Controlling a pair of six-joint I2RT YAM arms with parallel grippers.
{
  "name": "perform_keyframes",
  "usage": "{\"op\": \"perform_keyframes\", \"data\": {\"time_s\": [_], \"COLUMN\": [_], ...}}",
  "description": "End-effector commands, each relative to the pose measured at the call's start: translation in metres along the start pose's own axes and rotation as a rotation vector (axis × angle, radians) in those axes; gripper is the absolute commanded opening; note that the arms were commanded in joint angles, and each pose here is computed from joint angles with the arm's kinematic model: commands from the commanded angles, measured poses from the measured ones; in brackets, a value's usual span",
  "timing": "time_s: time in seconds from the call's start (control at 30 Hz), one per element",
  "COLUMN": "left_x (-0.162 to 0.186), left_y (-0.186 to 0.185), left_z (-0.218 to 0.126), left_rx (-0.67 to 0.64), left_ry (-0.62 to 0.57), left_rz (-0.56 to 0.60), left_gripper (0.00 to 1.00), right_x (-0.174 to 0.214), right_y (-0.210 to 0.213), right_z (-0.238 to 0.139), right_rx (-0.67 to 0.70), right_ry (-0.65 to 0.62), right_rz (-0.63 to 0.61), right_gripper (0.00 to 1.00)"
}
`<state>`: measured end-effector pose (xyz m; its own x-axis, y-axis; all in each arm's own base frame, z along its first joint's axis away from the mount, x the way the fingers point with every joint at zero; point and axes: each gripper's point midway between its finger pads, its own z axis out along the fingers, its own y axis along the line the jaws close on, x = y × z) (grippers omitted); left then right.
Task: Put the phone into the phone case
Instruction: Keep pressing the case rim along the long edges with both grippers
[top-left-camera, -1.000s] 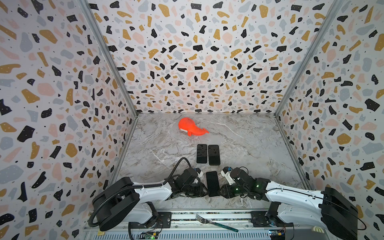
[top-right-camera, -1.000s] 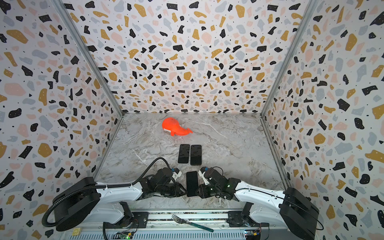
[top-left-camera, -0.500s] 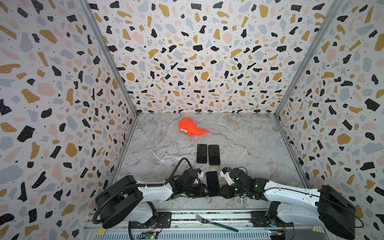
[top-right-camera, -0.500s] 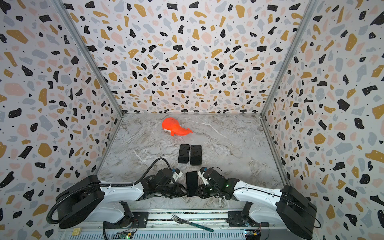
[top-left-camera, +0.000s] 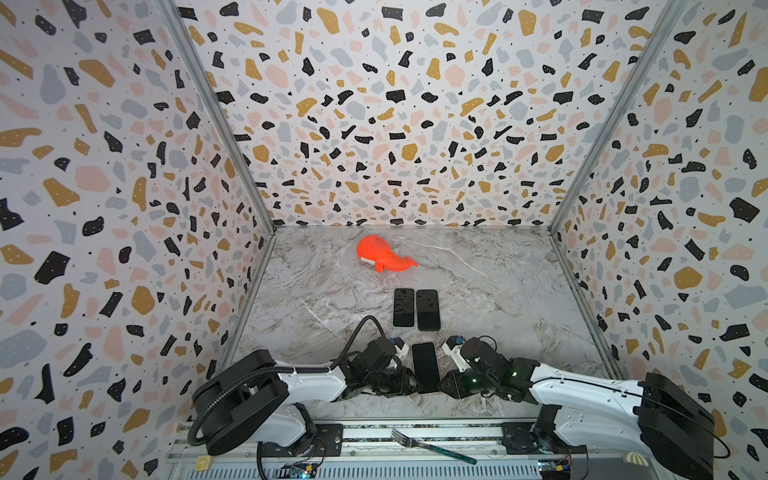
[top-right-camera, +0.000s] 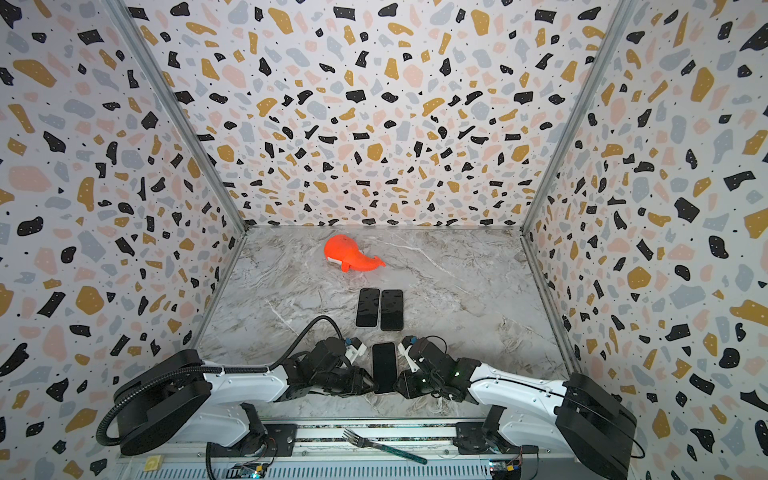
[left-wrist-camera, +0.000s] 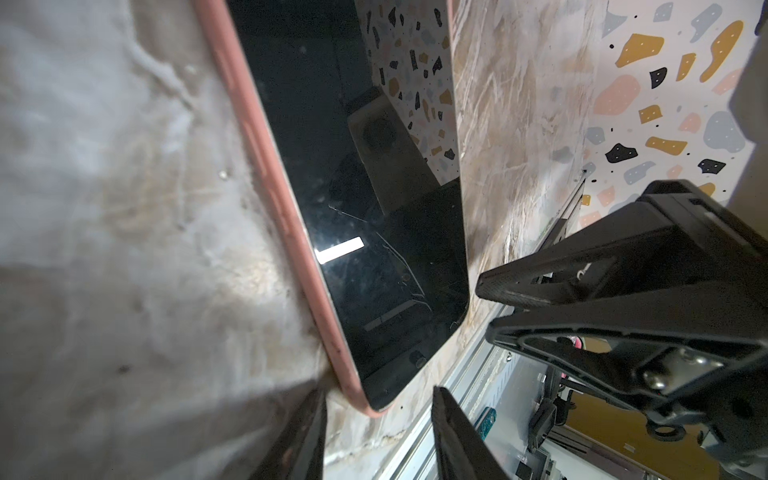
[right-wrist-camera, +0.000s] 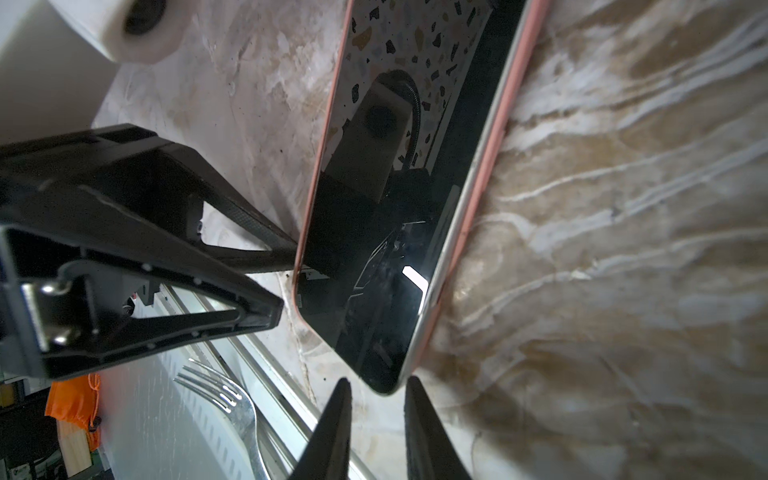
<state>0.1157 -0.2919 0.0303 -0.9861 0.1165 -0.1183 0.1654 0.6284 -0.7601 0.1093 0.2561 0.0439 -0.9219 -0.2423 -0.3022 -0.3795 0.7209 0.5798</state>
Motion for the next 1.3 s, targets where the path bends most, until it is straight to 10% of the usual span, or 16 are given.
{"op": "perform_keyframes", "data": {"time_s": [0.0, 1.27], "left_x": [0.006, 0.01], "left_y": [0.005, 0.008], "left_z": [0.003, 0.011], "left_rx": [-0.008, 0.021], "left_ry": [0.019, 0.022], "left_rz": [-0.006, -0.022], "left_gripper": [0.44, 0.4], "right_x": [0.001, 0.01], "right_y": [0.002, 0.015], "right_z": [0.002, 0.023], "right_rx": [-0.011, -0.066], "right_ry": [0.005, 0.068], "right_rz": [-0.007, -0.037], "right_gripper": [0.23, 0.09]}}
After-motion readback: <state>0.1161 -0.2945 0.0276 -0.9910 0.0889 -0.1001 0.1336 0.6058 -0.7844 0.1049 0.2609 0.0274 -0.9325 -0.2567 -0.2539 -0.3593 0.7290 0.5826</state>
